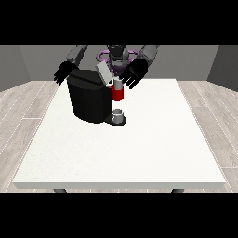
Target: Insert the coffee pod into the coffee machine and close the lid
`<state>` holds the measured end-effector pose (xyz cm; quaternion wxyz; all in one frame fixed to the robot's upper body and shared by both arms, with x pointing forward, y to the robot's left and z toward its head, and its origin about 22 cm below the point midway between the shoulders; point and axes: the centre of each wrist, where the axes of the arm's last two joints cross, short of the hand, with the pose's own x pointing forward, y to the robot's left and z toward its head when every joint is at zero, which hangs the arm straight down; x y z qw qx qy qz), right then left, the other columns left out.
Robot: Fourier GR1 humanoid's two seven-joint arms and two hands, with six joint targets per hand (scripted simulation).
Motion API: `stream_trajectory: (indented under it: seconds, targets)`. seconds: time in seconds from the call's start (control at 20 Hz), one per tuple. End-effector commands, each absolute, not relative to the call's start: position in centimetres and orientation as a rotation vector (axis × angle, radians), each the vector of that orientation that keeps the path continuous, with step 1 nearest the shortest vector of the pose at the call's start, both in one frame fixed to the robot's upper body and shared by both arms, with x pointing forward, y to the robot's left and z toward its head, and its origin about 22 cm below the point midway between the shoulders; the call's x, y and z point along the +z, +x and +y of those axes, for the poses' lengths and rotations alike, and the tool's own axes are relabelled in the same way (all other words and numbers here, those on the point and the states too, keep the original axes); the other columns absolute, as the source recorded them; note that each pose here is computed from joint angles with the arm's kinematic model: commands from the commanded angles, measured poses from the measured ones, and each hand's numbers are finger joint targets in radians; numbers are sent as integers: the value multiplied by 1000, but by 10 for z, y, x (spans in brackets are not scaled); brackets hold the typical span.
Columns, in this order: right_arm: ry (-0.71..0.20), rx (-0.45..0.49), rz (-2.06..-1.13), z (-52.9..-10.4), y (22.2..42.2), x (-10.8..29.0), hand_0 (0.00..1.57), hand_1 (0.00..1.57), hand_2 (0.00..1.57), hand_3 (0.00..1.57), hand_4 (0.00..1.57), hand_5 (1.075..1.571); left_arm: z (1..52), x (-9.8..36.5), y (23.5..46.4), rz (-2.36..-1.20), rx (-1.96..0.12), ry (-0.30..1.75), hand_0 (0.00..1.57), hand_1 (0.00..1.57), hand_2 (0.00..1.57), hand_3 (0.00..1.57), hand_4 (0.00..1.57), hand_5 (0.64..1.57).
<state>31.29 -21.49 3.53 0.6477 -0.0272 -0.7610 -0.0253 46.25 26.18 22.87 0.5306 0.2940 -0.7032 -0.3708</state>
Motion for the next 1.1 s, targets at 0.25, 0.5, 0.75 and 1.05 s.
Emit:
stream_trajectory:
  seconds: [0.25,0.5,0.75,1.05]
  targets:
    - [-59,-79,-1778,-222,318,40,0,0,0,0,448,1571,260,238,464,-1687,-877,720,1230,1230,1274,1180,481,1571]
    - [-75,-43,-1747,-219,321,46,0,0,0,0,445,1571,249,224,465,-1664,-888,690,1211,1211,1239,1123,460,1571]
    - [-86,-100,-1701,-226,315,30,0,0,0,0,418,1571,241,200,463,-1646,-950,694,1134,1134,1170,999,457,1571]
    - [-74,-62,-1755,-213,313,32,0,0,0,0,401,1571,259,229,463,-1675,-940,759,1051,1051,1118,953,365,1571]
